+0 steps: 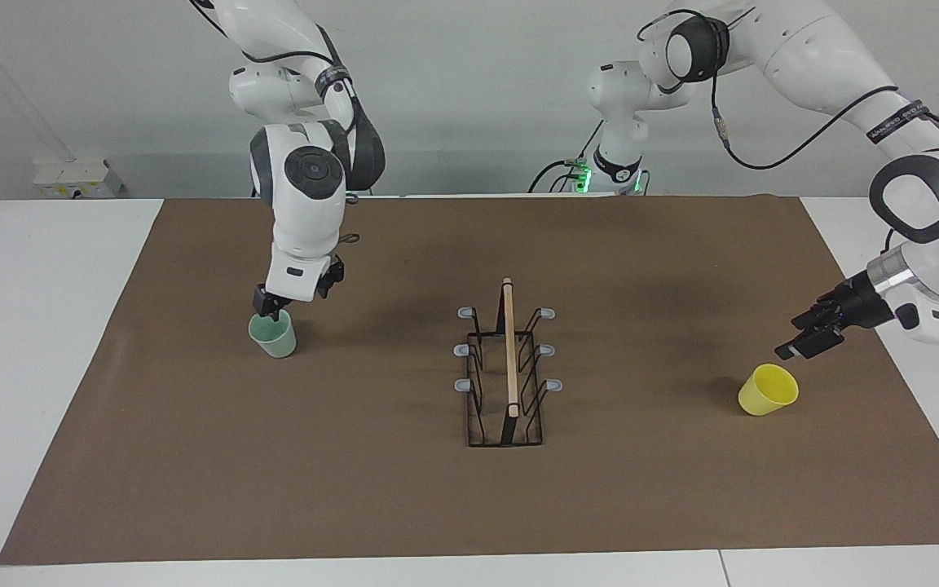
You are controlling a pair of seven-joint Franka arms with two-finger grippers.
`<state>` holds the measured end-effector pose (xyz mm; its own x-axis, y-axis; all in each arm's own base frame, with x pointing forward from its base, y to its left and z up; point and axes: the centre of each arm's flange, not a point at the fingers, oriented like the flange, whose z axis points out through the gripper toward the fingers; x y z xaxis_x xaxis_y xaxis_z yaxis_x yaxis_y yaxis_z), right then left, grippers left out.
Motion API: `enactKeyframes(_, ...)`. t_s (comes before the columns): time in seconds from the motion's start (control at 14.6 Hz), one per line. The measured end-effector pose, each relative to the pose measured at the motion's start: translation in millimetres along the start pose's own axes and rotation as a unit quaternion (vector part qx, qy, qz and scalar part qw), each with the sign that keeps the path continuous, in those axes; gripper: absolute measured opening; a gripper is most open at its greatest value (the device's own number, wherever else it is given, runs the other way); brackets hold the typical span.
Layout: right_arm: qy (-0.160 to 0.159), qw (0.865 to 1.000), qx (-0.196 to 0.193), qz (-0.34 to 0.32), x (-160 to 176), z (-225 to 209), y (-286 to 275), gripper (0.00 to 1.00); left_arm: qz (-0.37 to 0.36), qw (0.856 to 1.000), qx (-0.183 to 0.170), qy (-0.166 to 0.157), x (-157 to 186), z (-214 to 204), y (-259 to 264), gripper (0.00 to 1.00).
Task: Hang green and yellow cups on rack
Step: 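Move the left gripper to the yellow cup while the right gripper reaches the green cup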
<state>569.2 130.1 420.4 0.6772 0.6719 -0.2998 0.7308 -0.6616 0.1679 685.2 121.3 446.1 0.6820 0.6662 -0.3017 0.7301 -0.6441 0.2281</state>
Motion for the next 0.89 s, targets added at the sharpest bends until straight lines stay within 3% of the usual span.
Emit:
enactKeyframes(0.27, -0.048, 0.996, -0.033, -0.072, -4.3, 0.7, -2.0, 1.00, -0.077, 0.997, -0.030, -0.001, 32.3, 3.8, -28.2, 1.00)
enactKeyframes(0.48, -0.078, 0.987, -0.072, -0.118, 11.8, 8.5, -20.1, 1.00, -0.118, 0.992, -0.042, 0.007, 52.3, 7.9, -45.8, 1.00)
enactKeyframes(0.62, -0.101, 0.981, -0.096, -0.137, 19.5, 19.5, -22.2, 1.00, -0.168, 0.984, -0.053, 0.022, 61.4, 9.4, -48.1, 1.00)
enactKeyframes(0.89, -0.146, 0.964, -0.125, -0.181, 44.0, 56.8, -29.4, 1.00, -0.261, 0.963, -0.068, 0.021, 83.1, 25.9, -59.9, 1.00)
